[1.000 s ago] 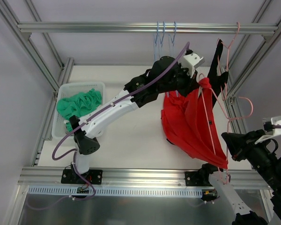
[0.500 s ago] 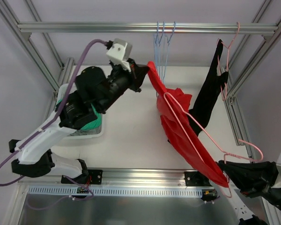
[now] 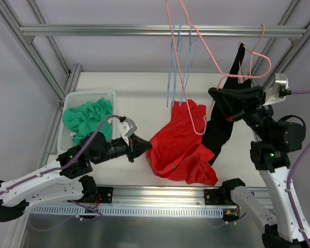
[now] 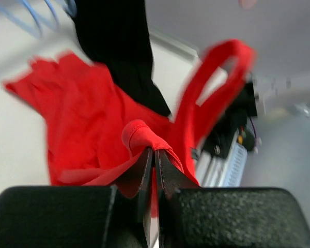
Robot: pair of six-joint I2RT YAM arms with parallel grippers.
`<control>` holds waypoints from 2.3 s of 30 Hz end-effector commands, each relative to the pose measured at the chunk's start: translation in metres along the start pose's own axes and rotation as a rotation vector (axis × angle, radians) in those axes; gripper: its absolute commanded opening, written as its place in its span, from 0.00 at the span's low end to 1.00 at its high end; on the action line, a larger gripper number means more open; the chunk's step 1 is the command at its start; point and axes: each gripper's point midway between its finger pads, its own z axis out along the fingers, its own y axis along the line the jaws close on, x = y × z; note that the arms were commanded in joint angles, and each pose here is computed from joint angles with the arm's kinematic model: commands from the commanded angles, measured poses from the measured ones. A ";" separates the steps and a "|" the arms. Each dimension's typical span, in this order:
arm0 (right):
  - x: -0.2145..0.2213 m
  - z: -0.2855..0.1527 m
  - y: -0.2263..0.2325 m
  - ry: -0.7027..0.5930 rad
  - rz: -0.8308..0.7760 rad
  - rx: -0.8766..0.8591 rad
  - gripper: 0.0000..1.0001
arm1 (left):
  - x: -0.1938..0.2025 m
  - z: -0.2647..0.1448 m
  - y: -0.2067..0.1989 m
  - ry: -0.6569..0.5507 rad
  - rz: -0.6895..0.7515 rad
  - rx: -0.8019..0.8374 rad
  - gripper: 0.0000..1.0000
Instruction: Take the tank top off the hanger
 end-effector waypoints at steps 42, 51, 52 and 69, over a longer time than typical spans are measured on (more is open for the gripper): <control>0.038 0.016 -0.297 0.652 -0.257 1.026 0.00 | 0.142 0.049 0.048 0.383 -0.149 -0.335 0.99; 0.083 -0.014 -0.274 0.747 -0.106 0.951 0.61 | 0.154 0.118 0.049 0.483 -0.107 -0.373 0.99; 0.080 -0.017 -0.268 0.737 -0.104 0.953 0.85 | 0.150 0.130 0.045 0.479 -0.112 -0.359 0.99; 0.033 -0.149 -0.056 0.377 -0.297 0.774 0.99 | 0.311 0.180 0.085 0.787 -0.150 -0.601 0.22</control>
